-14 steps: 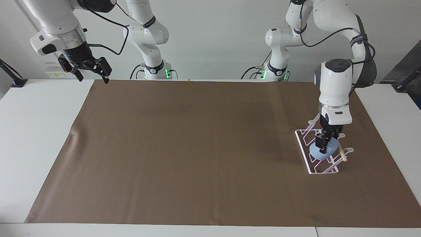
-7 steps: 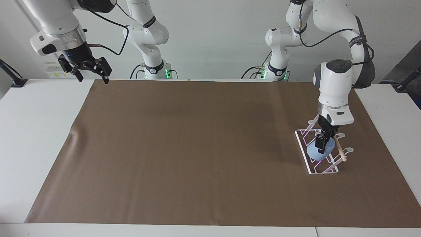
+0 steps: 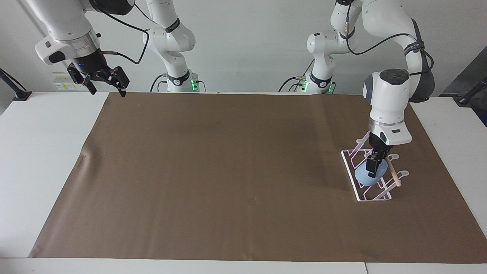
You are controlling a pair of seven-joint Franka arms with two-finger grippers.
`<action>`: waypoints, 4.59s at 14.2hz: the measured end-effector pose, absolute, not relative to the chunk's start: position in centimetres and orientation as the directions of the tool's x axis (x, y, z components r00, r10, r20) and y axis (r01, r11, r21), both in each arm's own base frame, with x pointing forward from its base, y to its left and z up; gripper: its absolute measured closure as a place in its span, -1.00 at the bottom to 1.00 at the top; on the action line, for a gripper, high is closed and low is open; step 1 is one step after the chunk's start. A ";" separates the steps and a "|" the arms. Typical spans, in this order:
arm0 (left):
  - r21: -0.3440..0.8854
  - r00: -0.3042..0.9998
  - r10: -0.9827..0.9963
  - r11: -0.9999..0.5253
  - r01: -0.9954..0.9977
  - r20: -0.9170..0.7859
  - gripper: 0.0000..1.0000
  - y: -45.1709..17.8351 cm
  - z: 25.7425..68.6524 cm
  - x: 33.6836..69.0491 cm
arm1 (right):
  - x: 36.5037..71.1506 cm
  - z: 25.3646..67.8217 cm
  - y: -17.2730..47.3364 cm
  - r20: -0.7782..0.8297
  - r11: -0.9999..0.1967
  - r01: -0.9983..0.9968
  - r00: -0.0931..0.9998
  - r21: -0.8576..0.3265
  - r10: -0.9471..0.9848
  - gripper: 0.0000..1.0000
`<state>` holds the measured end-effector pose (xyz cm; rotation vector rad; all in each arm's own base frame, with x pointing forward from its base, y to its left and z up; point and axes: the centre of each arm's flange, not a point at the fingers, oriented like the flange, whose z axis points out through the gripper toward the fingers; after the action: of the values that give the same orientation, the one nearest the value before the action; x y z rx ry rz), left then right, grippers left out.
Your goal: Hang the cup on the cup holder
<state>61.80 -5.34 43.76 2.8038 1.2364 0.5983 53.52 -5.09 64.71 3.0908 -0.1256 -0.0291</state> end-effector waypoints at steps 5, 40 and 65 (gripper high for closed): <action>0.174 0.576 0.754 -0.643 0.746 0.316 -0.54 -5.3 43.1 61.0 | 53.5 64.7 -5.1 -0.018 -0.996 -0.081 0.997 0.049 -0.081 -1.00; -0.037 0.870 0.470 -0.877 0.480 0.146 -1.00 -8.7 54.8 56.1 | 53.1 63.9 -4.8 -0.030 -0.991 -0.125 0.991 0.050 -0.127 -1.00; 0.015 0.990 -0.136 -0.991 -0.135 -0.034 -1.00 -6.2 63.3 53.7 | 53.0 63.8 -4.5 -0.031 -0.992 -0.120 0.992 0.050 -0.122 -1.00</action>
<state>53.67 -6.19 63.29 3.1214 -0.2125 -0.0545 52.96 -4.54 63.80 3.0874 -0.1875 -0.0526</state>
